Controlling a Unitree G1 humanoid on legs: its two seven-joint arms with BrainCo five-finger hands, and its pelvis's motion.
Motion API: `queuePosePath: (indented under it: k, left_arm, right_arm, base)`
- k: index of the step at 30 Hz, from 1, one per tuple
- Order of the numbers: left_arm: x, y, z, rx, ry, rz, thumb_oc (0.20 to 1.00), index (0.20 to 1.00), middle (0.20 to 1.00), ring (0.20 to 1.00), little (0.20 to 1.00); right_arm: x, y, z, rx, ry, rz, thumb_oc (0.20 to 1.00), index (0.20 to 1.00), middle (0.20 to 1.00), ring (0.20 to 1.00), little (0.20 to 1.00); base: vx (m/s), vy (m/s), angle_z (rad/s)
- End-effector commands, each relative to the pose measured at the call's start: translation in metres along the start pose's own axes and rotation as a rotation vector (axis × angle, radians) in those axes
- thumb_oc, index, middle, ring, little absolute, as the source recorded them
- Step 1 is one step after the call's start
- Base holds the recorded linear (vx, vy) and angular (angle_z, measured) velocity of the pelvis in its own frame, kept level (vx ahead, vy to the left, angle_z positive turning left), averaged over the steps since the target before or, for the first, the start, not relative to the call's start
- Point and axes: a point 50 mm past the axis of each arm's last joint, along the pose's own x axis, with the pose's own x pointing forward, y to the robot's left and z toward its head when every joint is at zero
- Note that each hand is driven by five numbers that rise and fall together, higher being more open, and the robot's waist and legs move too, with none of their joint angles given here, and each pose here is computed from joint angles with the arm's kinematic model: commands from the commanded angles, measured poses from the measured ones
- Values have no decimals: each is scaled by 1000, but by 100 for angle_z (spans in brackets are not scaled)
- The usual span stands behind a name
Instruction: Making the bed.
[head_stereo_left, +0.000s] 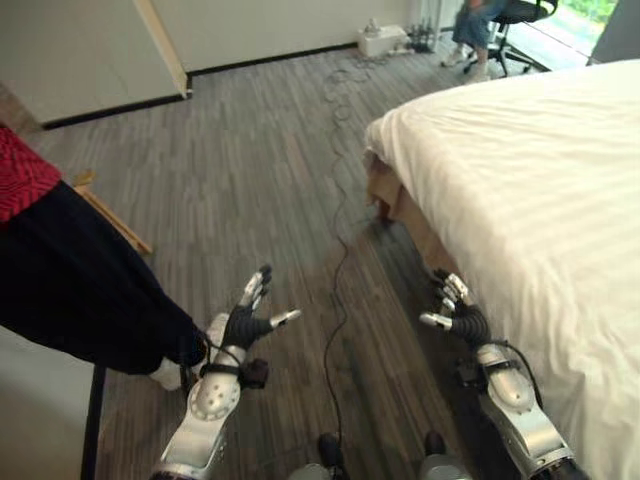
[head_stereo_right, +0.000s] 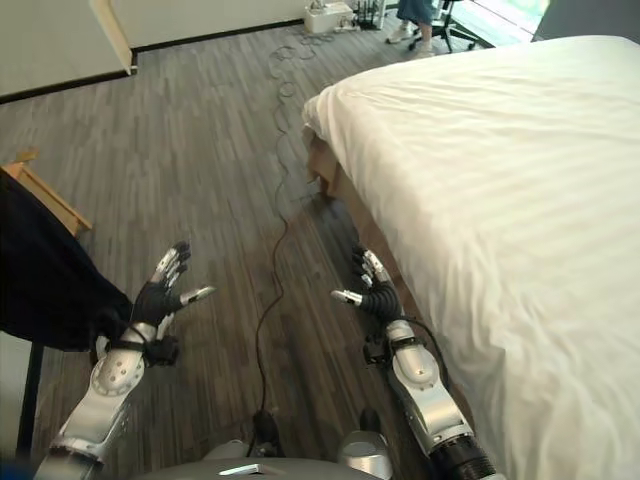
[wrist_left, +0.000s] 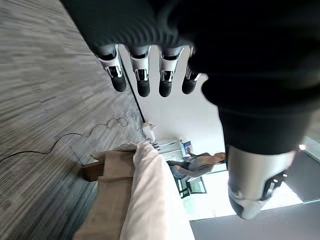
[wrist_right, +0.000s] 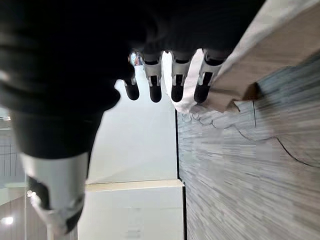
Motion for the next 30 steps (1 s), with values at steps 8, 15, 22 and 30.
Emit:
queuePosePath:
  k: [8, 15, 22, 30]
  left_arm:
    - [15, 14, 20, 16, -105, 39, 1000, 1000, 1000, 1000, 1000]
    - [5, 32, 3, 66, -17, 128, 1000, 1000, 1000, 1000, 1000]
    - [-1, 35, -6, 145, 35, 140, 1000, 1000, 1000, 1000, 1000]
    - [22, 17, 29, 66, -146, 79, 1000, 1000, 1000, 1000, 1000]
  right_arm:
    - [2, -24, 16, -202, -82, -99, 1000, 1000, 1000, 1000, 1000]
    - [-9, -53, 6, -472, 10, -152, 1000, 1000, 1000, 1000, 1000]
    - [-29, -71, -14, -565, 137, -200, 1000, 1000, 1000, 1000, 1000]
    - [-38, -70, -27, -377, 186, -253, 1000, 1000, 1000, 1000, 1000]
  base:
    - [6, -42, 3]
    - [-32, -15, -5]
    - [-43, 3, -14]
    - [-22, 28, -31]
